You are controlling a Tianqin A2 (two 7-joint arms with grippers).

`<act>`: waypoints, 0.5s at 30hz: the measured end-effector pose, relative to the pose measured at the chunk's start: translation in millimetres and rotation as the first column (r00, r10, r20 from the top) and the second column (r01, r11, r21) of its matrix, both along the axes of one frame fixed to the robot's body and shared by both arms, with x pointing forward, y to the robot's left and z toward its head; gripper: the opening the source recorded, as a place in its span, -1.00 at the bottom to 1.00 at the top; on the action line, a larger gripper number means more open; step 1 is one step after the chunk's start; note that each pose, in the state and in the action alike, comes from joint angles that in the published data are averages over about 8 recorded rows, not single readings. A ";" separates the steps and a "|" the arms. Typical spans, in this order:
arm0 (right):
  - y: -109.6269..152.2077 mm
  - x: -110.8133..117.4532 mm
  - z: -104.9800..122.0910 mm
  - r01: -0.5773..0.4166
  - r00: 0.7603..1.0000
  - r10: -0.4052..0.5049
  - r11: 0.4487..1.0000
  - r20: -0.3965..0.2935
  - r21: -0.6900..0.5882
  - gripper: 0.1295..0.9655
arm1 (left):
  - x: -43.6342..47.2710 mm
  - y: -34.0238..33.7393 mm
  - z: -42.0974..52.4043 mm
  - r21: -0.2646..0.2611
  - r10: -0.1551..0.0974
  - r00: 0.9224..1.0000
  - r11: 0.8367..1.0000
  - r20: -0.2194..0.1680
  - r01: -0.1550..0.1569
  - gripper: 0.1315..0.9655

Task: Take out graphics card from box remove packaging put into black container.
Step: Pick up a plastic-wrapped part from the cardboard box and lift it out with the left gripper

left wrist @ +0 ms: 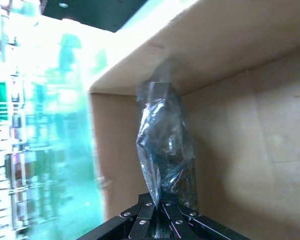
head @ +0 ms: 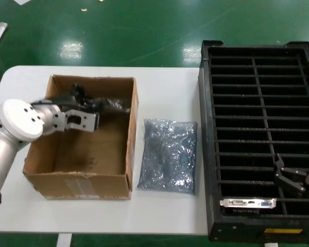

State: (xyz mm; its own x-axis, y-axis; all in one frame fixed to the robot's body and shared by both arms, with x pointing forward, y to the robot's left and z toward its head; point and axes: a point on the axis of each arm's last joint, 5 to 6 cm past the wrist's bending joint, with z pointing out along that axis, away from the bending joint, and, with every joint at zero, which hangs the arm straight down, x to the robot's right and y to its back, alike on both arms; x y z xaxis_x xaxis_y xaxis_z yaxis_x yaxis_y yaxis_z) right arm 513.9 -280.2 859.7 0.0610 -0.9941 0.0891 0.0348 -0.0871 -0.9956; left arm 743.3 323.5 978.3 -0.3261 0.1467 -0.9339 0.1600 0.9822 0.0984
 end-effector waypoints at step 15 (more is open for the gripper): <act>0.0 0.0 0.0 0.000 1.000 0.000 1.000 0.000 0.000 1.00 | -28.0 4.8 18.6 -0.013 -0.027 0.998 1.000 0.054 0.028 -0.98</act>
